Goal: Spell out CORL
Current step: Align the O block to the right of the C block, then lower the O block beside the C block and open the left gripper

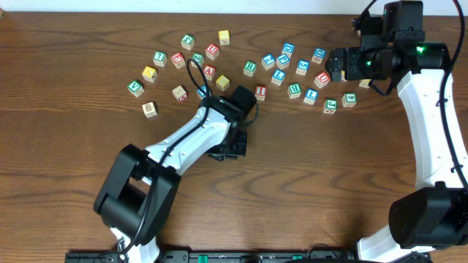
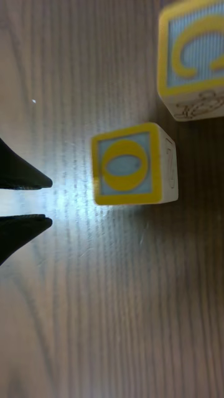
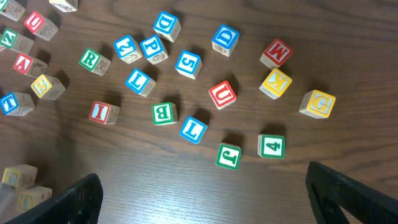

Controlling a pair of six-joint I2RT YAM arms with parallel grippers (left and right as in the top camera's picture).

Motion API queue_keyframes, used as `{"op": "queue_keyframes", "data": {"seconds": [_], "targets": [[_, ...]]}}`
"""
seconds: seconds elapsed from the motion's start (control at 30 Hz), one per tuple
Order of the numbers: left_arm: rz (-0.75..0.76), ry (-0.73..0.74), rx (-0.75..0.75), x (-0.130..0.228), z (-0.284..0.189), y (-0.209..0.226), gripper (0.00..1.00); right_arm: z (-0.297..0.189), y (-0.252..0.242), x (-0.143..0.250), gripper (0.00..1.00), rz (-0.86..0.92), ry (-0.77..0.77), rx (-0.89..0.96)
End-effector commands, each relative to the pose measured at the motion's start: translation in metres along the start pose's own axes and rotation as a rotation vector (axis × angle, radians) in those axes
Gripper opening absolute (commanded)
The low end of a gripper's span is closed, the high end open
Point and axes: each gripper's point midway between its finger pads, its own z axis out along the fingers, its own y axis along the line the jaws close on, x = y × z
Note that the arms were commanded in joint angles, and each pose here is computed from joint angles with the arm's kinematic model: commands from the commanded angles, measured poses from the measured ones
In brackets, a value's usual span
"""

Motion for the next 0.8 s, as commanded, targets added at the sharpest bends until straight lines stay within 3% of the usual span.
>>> {"op": "queue_keyframes", "data": {"seconds": [0.0, 0.77], "targets": [[-0.017, 0.041, -0.019, 0.004, 0.013, 0.007, 0.15, -0.006, 0.009, -0.007, 0.99, -0.029, -0.022, -0.014], [-0.050, -0.012, 0.021, -0.020, 0.013, 0.020, 0.15, -0.006, 0.009, -0.007, 0.99, -0.029, -0.022, -0.014]]}}
